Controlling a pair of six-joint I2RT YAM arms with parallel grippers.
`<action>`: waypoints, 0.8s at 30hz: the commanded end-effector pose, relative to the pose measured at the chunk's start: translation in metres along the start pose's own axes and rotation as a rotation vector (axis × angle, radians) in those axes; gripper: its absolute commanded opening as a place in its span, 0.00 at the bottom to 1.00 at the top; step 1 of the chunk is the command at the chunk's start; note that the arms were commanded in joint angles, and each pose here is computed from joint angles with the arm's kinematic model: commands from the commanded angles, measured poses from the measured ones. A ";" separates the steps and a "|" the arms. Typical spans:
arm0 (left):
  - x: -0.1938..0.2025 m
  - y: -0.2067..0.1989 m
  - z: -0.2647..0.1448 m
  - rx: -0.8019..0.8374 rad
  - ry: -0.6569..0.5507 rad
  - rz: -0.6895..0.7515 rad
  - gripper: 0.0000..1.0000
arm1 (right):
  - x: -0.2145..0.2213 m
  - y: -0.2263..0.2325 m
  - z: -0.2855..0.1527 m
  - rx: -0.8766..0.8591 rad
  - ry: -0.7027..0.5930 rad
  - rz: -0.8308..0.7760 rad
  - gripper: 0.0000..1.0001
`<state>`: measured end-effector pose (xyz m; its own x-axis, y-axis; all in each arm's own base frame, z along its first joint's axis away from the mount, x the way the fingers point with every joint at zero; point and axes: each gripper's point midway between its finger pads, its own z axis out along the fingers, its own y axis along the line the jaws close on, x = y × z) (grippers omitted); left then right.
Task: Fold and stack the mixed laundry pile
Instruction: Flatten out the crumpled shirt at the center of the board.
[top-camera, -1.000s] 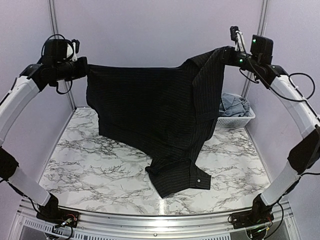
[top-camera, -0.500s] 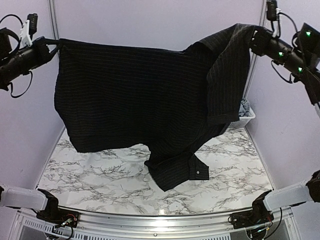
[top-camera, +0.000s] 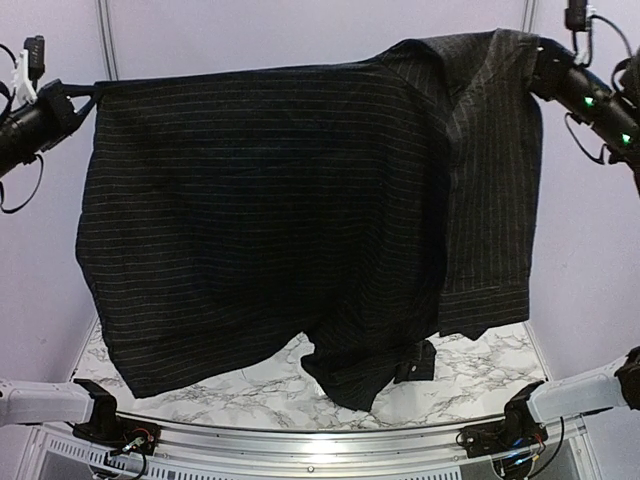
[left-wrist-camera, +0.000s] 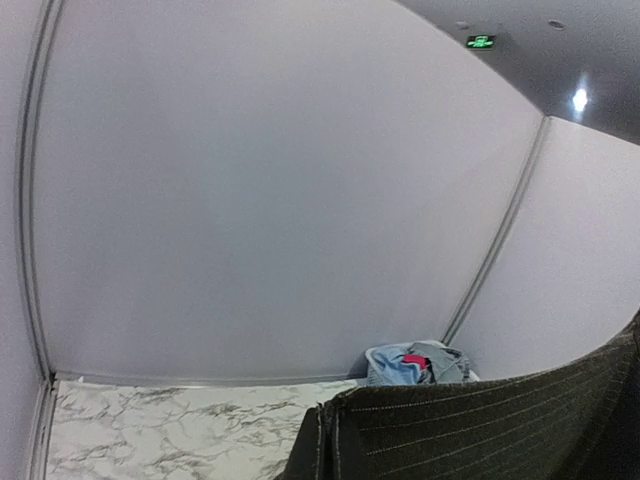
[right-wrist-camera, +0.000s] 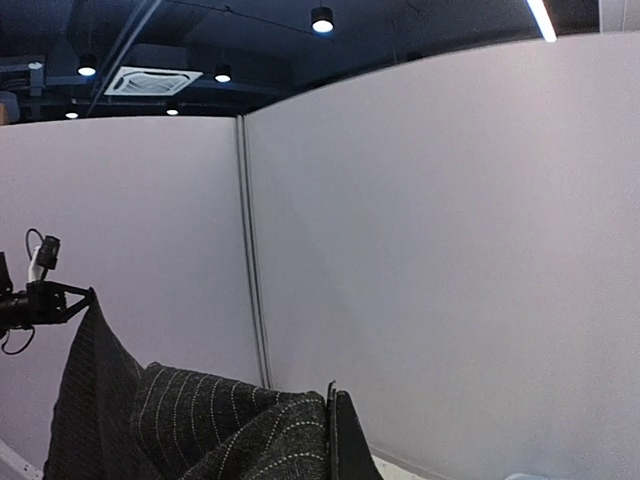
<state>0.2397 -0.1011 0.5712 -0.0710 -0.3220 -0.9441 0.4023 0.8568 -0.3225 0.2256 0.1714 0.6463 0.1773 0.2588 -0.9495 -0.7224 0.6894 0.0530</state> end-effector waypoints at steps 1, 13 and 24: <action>0.066 0.085 0.039 -0.397 0.144 -0.001 0.00 | 0.096 -0.062 0.051 0.194 0.215 -0.017 0.00; 0.246 0.249 0.128 -0.800 0.524 -0.017 0.00 | 0.386 -0.148 0.176 0.245 0.647 0.059 0.27; 0.275 0.291 0.130 -0.862 0.661 -0.059 0.99 | 0.416 -0.164 0.160 0.346 0.817 0.069 0.98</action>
<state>0.4679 0.0139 0.2095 -0.6590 -0.3123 -0.6842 -0.4034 0.9146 -0.0289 0.5548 0.2879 0.2467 -0.5233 -0.1861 -0.8316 -0.4543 0.8866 0.0875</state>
